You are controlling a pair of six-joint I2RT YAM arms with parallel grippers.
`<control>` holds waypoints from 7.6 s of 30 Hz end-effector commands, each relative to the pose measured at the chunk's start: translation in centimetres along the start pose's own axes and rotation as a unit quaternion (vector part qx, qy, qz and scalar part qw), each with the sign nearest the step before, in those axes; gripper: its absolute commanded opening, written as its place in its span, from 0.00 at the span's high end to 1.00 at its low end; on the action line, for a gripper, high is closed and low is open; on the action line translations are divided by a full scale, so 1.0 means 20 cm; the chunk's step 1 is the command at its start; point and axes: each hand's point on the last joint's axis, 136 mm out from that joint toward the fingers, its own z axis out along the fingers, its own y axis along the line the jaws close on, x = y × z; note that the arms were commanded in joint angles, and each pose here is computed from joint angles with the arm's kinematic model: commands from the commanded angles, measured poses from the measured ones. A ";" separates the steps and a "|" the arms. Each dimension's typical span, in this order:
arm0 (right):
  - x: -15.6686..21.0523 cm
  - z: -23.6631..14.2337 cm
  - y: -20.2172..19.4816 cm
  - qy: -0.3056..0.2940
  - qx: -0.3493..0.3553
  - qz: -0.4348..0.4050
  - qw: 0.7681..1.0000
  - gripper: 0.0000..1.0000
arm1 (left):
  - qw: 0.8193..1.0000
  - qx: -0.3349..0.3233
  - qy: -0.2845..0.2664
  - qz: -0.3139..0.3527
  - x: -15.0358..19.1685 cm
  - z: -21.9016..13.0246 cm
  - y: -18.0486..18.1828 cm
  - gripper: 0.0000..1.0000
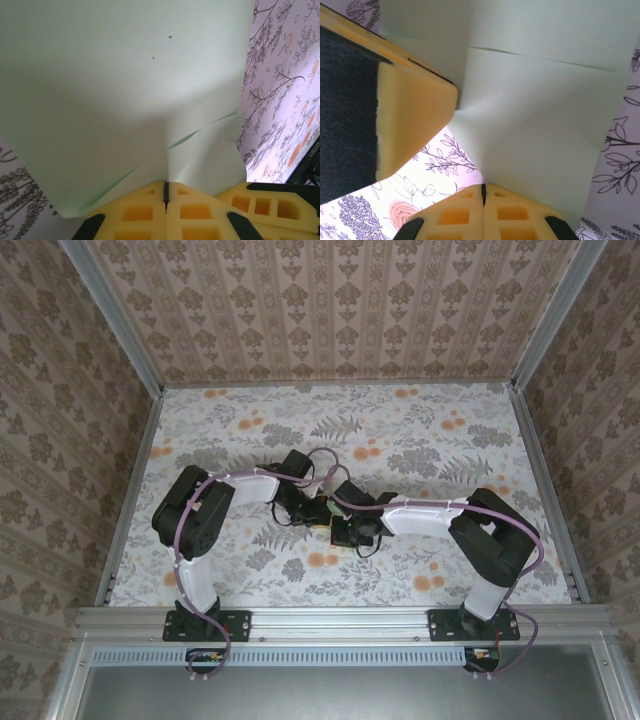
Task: Fold a paper plane with a square sheet of paper (fold left side to right side)
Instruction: Third fold the triangle at the center of the table, then fourth fold the wing at the center of the table.
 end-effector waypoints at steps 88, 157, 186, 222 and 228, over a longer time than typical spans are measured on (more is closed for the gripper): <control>0.21 -0.01 -0.31 0.067 0.064 0.040 0.995 1.00 | 0.996 -0.017 -0.070 0.060 0.00 -0.25 -0.18 0.90; 0.23 -0.03 -0.31 0.083 0.065 0.018 0.994 1.00 | 0.988 -0.138 -0.049 0.058 -0.11 -0.23 0.23 0.95; -0.28 -0.18 -0.06 -0.057 -0.068 -0.182 0.979 0.55 | 0.983 0.034 -0.148 -0.107 -0.01 -0.28 0.02 0.47; -0.30 -0.31 -0.23 -0.095 0.007 -0.166 0.982 0.66 | 0.986 0.053 -0.130 -0.085 -0.13 -0.20 -0.15 0.73; -0.21 -0.40 -0.21 -0.132 0.048 -0.201 0.969 0.58 | 0.986 0.054 -0.135 -0.080 -0.15 -0.25 -0.20 0.75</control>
